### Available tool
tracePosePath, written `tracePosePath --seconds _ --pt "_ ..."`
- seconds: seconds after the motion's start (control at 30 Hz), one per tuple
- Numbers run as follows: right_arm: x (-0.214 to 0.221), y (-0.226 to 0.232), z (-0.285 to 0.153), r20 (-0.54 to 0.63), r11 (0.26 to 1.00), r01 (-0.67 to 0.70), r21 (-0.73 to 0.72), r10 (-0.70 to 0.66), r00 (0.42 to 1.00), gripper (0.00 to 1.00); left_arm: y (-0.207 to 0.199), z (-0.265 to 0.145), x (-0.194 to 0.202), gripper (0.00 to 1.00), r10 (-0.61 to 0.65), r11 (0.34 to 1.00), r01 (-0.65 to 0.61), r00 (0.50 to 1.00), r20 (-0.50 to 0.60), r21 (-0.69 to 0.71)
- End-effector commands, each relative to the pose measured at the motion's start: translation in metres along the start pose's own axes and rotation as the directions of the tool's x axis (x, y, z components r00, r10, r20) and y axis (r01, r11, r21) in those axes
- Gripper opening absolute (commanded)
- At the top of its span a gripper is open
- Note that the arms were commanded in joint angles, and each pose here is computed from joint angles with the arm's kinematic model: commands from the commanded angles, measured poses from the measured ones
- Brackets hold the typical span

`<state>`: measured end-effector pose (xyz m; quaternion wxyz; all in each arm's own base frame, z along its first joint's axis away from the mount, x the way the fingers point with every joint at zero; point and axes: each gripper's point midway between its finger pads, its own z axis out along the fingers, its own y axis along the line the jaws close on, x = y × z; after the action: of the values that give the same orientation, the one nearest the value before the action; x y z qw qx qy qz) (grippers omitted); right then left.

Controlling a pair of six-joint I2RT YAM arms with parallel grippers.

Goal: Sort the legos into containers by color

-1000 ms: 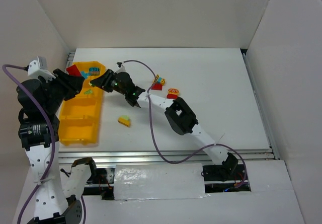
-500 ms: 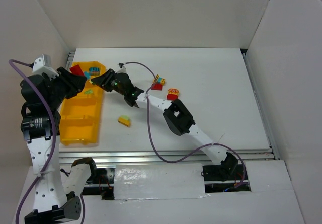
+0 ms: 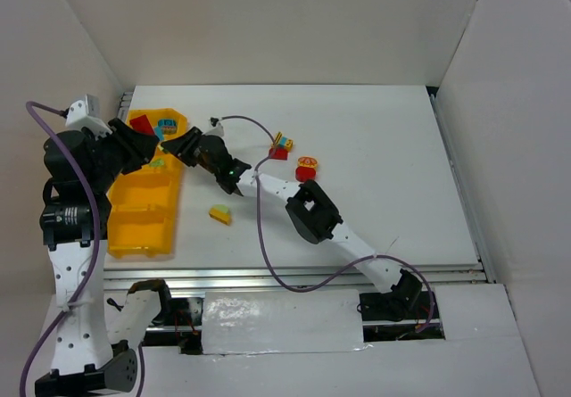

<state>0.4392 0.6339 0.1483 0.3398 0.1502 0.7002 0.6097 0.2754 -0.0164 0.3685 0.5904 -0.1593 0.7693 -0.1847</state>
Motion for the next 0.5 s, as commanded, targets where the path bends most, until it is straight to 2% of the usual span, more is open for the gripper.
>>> tracePosePath --seconds 0.0,0.2,0.27,0.47 --pt "-0.005 0.031 0.002 0.046 0.996 0.014 -0.084 -0.010 0.999 0.28 -0.007 -0.001 -0.017 0.00 0.057 0.998 -0.058 0.996 0.062 0.014" --pt "-0.002 0.035 0.001 0.034 0.995 0.046 -0.091 -0.043 0.998 0.19 -0.007 -0.004 -0.019 0.00 0.058 0.998 -0.058 0.996 0.066 -0.001" --pt "-0.002 0.037 0.001 0.032 0.994 0.050 -0.102 -0.047 0.998 0.19 -0.008 -0.005 -0.019 0.00 0.059 0.998 -0.059 0.996 0.070 -0.002" --pt "0.001 0.045 0.001 0.022 0.990 0.028 -0.140 -0.026 0.999 0.34 -0.003 -0.005 -0.016 0.00 0.060 0.998 -0.059 0.996 0.070 -0.017"
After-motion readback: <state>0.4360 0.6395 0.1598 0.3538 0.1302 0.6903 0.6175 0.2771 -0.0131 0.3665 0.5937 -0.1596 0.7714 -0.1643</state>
